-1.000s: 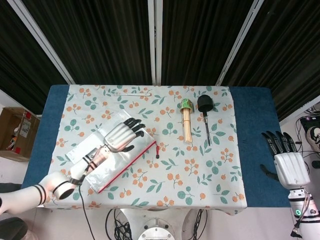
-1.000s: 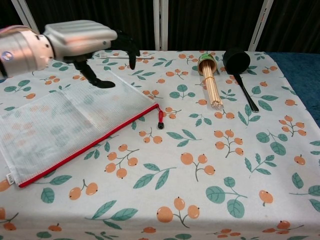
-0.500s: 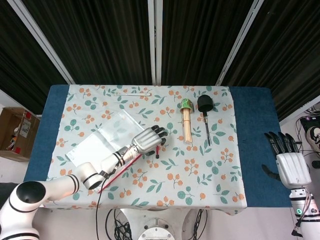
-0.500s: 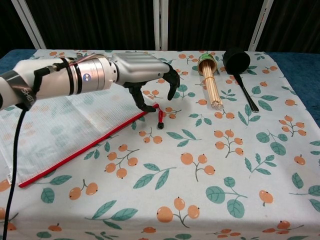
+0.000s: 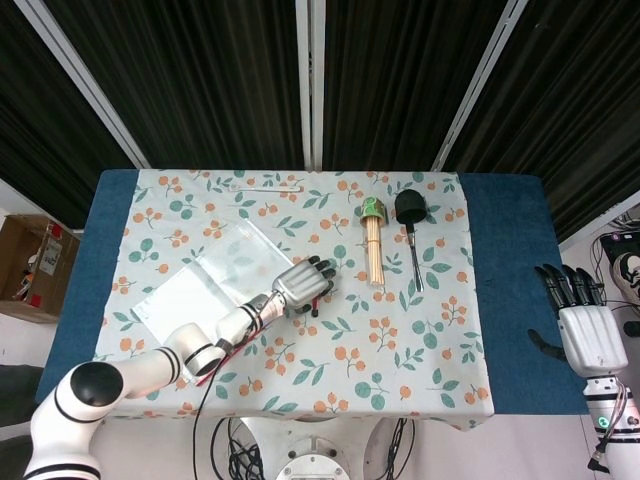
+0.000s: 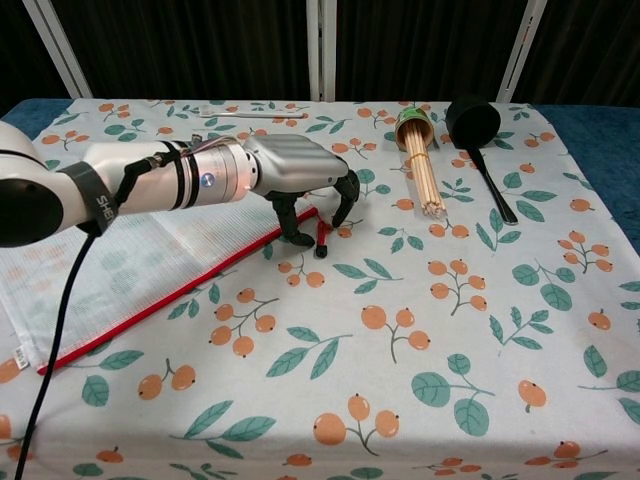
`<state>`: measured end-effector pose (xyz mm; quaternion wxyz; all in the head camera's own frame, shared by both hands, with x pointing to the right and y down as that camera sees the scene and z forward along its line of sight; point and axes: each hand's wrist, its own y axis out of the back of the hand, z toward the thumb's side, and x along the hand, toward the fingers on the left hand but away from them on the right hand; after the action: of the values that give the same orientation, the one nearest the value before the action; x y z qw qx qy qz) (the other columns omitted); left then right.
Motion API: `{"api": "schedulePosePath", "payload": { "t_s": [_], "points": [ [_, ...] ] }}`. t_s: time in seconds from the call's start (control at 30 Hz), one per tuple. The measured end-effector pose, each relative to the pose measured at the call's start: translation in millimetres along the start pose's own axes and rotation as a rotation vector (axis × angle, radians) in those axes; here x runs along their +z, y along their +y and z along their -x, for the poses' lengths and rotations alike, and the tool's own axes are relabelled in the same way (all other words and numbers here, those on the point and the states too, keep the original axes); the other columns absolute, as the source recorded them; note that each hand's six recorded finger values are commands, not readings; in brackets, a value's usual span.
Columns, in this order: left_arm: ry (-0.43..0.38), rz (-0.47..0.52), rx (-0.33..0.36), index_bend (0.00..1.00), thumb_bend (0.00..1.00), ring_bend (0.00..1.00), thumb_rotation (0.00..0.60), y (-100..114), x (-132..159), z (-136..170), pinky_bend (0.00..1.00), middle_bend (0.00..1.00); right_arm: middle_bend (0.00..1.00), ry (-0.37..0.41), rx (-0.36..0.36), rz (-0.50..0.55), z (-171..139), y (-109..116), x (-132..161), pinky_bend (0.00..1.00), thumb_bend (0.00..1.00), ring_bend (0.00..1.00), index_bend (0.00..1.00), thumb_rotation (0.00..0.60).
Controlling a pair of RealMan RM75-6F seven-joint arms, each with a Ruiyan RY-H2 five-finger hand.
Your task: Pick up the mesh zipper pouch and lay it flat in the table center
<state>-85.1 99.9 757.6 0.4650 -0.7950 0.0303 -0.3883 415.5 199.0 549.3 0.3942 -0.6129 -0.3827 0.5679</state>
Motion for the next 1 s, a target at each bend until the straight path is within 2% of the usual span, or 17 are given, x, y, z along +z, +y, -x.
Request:
{"api": "schedulePosePath", "payload": {
  "t_s": [0.5,0.67,0.73,0.87,1.0],
  "points": [
    [0.019,-0.016,-0.02,0.55,0.26,0.12,0.6,-5.9,-1.3,-5.2,0.16,0.19,0.09,-0.004,0.003,0.003,1.3,-1.1,-1.6,0.0,0.12,0.0,0.03,0.6],
    [0.02,-0.018,-0.012,0.58,0.35,0.12,0.6,-5.7,-1.1,-4.9,0.17,0.21,0.09,-0.003,0.006,0.002,1.7,-1.3,-1.2,0.0,0.12,0.0,0.03,0.6],
    [0.021,-0.016,-0.008,0.59,0.35,0.12,0.6,-5.6,-1.5,-4.5,0.17,0.22,0.09,-0.001,0.005,0.002,1.8,-1.0,-0.7,0.0,0.12,0.0,0.03,0.6],
    [0.03,-0.008,0.024,0.61,0.36,0.12,0.6,-1.5,-3.8,-2.2,0.17,0.23,0.09,0.006,0.003,0.001,2.8,0.1,1.2,0.0,0.12,0.0,0.03,0.6],
    [0.053,0.01,0.086,0.63,0.36,0.12,0.6,6.1,-9.0,5.7,0.17,0.23,0.09,0.028,-0.006,-0.001,7.0,3.4,6.2,0.0,0.12,0.0,0.03,0.6]
  ]
}}
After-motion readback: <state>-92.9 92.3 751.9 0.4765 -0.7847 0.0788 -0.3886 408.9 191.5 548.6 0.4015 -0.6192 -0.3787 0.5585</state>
